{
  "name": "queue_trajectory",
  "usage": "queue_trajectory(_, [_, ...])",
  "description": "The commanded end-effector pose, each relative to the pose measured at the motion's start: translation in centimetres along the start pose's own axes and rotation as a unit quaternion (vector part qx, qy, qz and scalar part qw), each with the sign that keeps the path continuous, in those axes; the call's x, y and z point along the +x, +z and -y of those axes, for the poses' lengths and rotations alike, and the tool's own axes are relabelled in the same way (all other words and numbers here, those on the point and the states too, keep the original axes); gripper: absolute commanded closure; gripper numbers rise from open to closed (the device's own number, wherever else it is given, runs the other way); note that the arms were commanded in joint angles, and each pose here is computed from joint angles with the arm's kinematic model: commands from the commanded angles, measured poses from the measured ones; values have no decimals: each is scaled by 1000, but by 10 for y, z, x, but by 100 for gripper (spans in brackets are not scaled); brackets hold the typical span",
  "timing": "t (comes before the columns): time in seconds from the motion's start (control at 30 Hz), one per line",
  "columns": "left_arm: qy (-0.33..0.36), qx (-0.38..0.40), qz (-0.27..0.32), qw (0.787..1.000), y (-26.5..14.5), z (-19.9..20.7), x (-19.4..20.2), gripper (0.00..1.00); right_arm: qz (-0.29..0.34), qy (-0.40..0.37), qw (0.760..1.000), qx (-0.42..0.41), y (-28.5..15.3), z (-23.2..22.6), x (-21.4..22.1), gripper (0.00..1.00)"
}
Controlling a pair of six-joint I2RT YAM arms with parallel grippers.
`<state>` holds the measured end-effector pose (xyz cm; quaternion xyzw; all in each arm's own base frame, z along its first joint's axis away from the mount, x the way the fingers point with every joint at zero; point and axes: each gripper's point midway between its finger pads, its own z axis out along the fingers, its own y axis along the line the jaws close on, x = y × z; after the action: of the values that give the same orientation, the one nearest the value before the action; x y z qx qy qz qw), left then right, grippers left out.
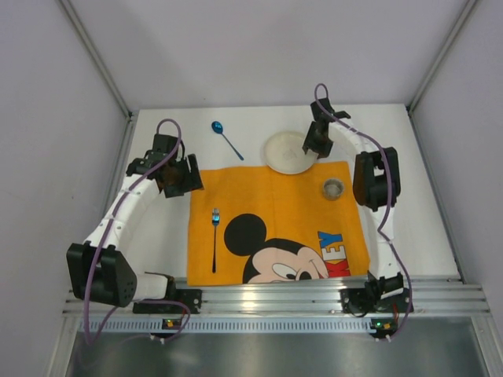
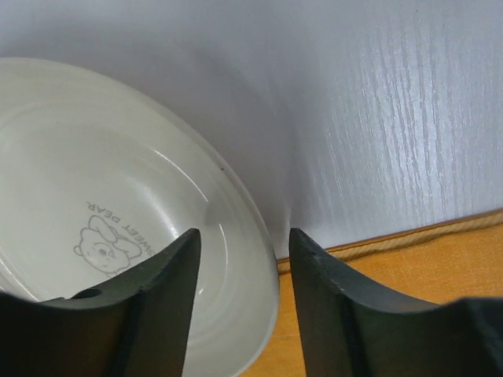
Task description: Set the dinner table for one person
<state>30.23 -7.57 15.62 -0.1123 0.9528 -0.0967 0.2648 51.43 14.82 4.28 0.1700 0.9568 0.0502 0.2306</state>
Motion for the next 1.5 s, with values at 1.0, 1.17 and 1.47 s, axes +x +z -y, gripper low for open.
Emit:
queue_trajectory(1.0, [12,-15,23,1000,11,4,-29,29,5,-49,977,-208,-173,-49,141,100])
queue_trajectory(1.17, [10,-11,28,999,15,8,-37,29,-32,-54,983,-174,-159,-12,201,100])
queue_trajectory(1.47, [-11,-30,61,998,15,12,-66,21,-27,-66,985,-156,-148,13,222,100])
